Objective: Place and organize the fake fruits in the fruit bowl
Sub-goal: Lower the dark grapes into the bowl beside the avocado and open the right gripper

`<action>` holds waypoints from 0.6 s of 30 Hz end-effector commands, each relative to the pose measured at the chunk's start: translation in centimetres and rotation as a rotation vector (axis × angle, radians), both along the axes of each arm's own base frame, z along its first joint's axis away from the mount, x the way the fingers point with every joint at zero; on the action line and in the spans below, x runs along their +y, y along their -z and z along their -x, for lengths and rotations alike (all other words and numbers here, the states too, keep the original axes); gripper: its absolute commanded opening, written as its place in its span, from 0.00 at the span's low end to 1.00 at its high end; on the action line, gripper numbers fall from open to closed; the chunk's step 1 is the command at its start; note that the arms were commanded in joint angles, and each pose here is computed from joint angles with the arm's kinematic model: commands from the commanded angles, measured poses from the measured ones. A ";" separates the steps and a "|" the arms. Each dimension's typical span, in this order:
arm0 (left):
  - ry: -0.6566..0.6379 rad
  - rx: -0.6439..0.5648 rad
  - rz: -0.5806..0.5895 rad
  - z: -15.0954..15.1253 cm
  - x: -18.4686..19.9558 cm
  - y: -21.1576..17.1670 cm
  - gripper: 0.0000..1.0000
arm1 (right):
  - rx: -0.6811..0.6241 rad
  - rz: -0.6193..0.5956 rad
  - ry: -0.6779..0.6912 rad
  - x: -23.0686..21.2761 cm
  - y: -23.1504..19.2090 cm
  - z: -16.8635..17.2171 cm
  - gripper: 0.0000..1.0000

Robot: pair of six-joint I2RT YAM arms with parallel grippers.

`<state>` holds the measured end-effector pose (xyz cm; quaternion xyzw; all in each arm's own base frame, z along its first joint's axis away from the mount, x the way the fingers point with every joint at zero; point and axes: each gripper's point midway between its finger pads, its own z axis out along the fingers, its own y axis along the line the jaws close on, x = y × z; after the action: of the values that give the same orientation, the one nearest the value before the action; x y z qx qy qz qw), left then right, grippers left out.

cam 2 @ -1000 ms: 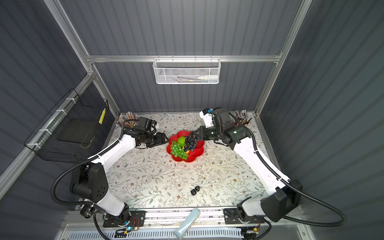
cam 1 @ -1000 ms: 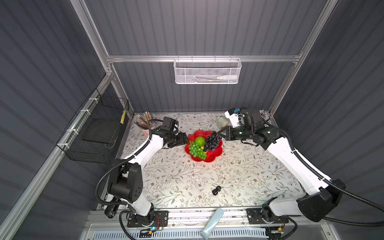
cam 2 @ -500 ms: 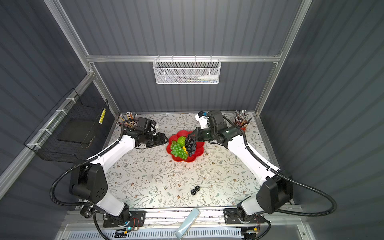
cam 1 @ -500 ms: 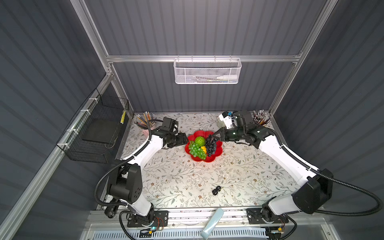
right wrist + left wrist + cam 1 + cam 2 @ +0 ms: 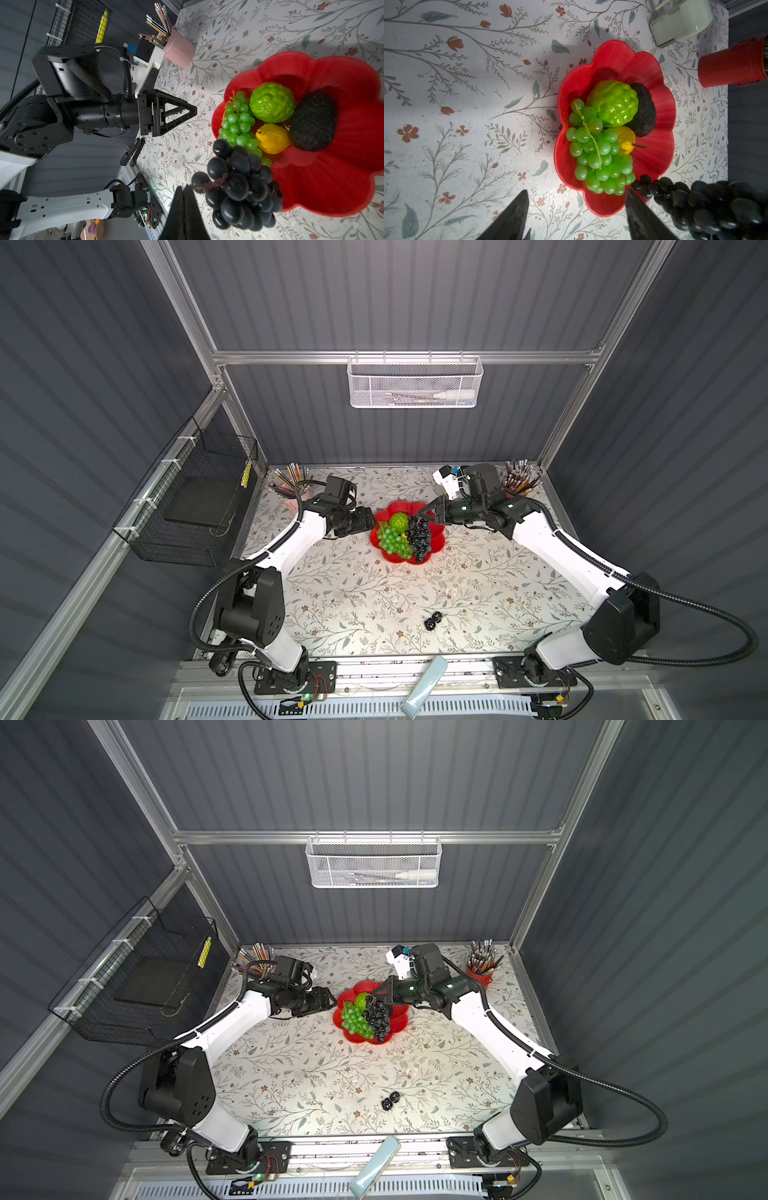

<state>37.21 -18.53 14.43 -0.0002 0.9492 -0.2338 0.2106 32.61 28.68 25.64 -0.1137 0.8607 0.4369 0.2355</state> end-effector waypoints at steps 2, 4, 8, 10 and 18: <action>-0.023 -0.001 0.006 0.5 0.5 -0.5 0.73 | 0.000 -0.030 -0.025 0.2 0.4 -0.3 0.00; -0.027 -0.001 0.011 0.5 0.5 -0.5 0.73 | -0.008 -0.023 -0.006 -0.4 0.8 -0.7 0.00; -0.027 0.009 0.016 0.7 0.4 -0.2 0.73 | -0.007 0.004 0.024 -1.9 2.4 -1.6 0.00; -0.030 0.010 0.017 0.6 0.4 -0.2 0.73 | -0.003 0.016 0.035 -2.5 3.2 -2.1 0.00; -0.036 0.019 0.020 0.5 0.3 0.1 0.73 | -0.022 0.073 0.065 -4.1 5.7 -4.1 0.00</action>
<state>36.88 -18.37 13.72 -0.0152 0.9511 -0.2334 0.2018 36.13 24.57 20.61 -0.0808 0.8785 0.4034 0.2430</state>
